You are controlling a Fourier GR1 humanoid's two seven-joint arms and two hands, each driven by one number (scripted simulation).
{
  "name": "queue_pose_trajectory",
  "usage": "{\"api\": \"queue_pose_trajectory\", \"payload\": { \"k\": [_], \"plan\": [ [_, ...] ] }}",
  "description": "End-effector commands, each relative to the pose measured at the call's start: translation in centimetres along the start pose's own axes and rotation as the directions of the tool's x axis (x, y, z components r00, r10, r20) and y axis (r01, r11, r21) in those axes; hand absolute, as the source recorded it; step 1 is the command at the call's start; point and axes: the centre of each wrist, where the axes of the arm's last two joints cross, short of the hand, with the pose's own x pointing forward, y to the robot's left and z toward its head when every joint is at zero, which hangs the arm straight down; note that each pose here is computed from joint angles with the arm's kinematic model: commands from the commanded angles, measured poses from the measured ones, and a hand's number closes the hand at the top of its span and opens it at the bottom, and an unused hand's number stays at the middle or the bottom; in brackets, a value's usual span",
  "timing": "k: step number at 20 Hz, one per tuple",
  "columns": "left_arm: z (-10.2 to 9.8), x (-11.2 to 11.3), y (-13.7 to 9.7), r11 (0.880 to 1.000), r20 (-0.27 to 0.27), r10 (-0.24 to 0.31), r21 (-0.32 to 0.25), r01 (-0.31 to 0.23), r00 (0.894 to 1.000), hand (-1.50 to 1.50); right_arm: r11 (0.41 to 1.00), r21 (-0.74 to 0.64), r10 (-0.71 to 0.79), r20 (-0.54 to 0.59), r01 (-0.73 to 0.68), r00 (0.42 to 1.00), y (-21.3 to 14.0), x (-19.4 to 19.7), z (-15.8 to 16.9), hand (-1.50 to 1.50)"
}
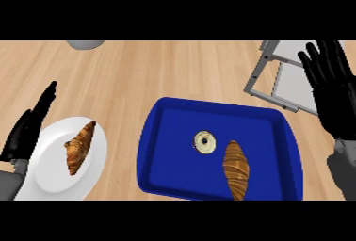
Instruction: Pick the cupcake from the tray and place it in the tiered shelf
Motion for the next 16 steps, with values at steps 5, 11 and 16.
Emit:
{"api": "queue_pose_trajectory", "payload": {
  "k": [5,11,16],
  "plan": [
    [0.1,3.2,-5.8,0.963,0.062,0.260,-0.091,-0.254,0.964,0.00,0.929,-0.316,0.119,-0.238,-0.192,0.964,-0.4,-5.0,3.4,-1.50],
    [0.4,3.3,-6.9,0.948,0.051,0.308,-0.105,-0.301,0.950,0.00,0.648,-0.513,0.325,-0.483,-0.563,0.813,-6.6,-10.1,8.9,1.50],
    [0.4,4.3,-9.1,0.924,0.031,0.363,-0.139,-0.356,0.931,0.00,0.446,-0.781,0.277,-0.344,-0.437,0.897,3.6,-13.5,11.3,-1.50]
  ]
}}
